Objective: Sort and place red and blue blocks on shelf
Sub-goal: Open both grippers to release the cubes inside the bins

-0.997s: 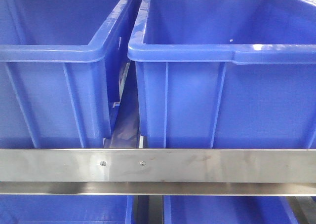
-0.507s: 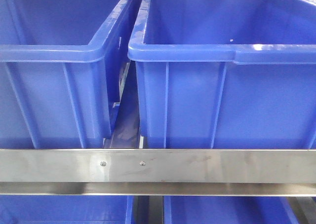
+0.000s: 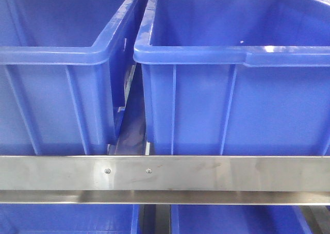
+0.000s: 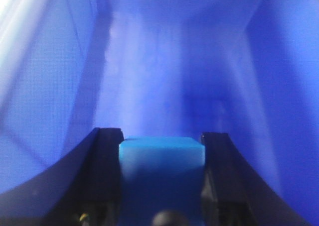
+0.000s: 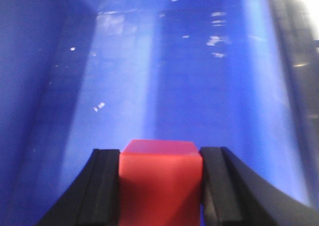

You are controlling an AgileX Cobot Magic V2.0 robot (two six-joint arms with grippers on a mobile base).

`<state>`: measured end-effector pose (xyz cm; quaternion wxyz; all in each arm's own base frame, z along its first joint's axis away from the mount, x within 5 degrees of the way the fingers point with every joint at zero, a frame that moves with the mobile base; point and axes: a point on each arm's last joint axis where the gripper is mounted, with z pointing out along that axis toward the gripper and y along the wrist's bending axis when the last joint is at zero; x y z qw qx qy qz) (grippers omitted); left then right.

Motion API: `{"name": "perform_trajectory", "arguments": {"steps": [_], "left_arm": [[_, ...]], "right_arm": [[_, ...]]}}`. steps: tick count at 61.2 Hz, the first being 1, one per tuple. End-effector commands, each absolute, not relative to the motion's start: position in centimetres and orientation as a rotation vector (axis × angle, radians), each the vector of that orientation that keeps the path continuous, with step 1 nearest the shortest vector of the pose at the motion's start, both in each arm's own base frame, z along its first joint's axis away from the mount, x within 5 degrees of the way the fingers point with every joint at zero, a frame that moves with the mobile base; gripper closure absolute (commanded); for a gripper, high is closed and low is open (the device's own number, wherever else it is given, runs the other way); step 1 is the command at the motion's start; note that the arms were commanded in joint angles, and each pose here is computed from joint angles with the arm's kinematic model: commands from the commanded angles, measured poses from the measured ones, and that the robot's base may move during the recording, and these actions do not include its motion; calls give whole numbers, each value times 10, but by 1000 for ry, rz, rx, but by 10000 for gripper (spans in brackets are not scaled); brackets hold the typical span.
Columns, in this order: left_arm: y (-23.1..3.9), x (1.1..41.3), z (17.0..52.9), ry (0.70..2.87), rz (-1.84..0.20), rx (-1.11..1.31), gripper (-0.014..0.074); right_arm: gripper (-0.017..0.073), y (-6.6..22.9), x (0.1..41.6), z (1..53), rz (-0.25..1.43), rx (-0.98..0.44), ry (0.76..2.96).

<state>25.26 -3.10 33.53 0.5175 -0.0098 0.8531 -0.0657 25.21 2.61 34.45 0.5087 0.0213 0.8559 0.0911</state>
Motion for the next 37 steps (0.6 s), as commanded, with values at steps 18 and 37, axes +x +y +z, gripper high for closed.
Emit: {"name": "perform_trajectory", "arguments": {"steps": [18, 37], "left_arm": [[-35, 274, 349, 1947, -187, -33, 458], [-35, 273, 347, 1961, -186, -31, 111]], "right_arm": [[501, 33, 275, 361, 229, 33, 1964], [15, 33, 275, 360, 212, 5, 1976]]}}
